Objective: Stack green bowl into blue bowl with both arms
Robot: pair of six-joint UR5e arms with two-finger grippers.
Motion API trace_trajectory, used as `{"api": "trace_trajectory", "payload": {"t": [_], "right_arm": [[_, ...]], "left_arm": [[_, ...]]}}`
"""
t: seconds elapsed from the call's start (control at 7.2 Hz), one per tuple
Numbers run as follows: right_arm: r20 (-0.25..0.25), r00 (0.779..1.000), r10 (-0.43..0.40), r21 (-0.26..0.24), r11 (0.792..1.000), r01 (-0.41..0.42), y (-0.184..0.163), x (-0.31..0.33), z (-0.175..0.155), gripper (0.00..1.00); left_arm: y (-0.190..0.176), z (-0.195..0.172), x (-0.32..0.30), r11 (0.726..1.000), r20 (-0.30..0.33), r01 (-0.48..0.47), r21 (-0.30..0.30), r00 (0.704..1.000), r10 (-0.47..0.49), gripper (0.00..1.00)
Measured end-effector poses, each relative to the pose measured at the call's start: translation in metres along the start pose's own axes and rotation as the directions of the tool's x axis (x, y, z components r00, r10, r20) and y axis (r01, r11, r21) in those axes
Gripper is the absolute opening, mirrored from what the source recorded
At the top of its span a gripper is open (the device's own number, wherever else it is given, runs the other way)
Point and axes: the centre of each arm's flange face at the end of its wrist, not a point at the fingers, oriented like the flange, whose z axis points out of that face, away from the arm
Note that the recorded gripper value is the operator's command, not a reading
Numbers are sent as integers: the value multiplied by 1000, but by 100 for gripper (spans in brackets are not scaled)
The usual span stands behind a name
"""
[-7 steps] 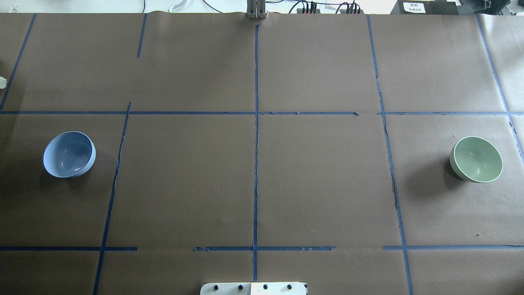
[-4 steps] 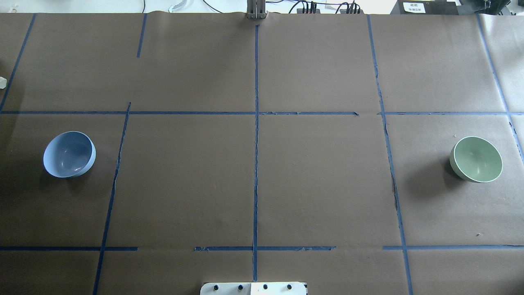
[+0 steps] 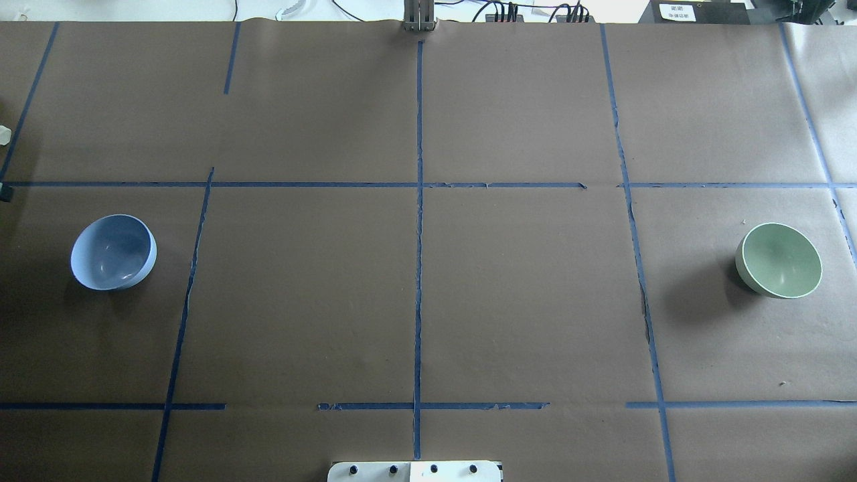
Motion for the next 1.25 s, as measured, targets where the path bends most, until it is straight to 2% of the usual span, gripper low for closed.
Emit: {"api": "trace_trajectory", "payload": {"t": [0.14,0.42,0.56,0.83,1.11,1.25], "right_arm": [[0,1000,-1,-1,1000,1,0,0,0,100],[0,1000,0,-2,1000,0,0,0,1,100],[0,1000,0,-2,1000,0,0,0,1,100],[0,1000,-1,-2,1000,1,0,0,1,100],[0,1000,-1,-1,1000,1,0,0,1,100],[0,1000,-1,-1,1000,1,0,-1,1,100]], "left_arm": [[16,36,28,999,18,43,4,999,-43,99],[39,74,55,996,28,82,-19,996,-81,44],[42,84,54,995,36,93,-31,995,-92,36],[41,97,50,993,45,105,-46,994,-103,3],[40,94,55,994,30,101,-49,995,-100,0],[38,85,70,993,-6,106,-59,994,-107,0]]}}
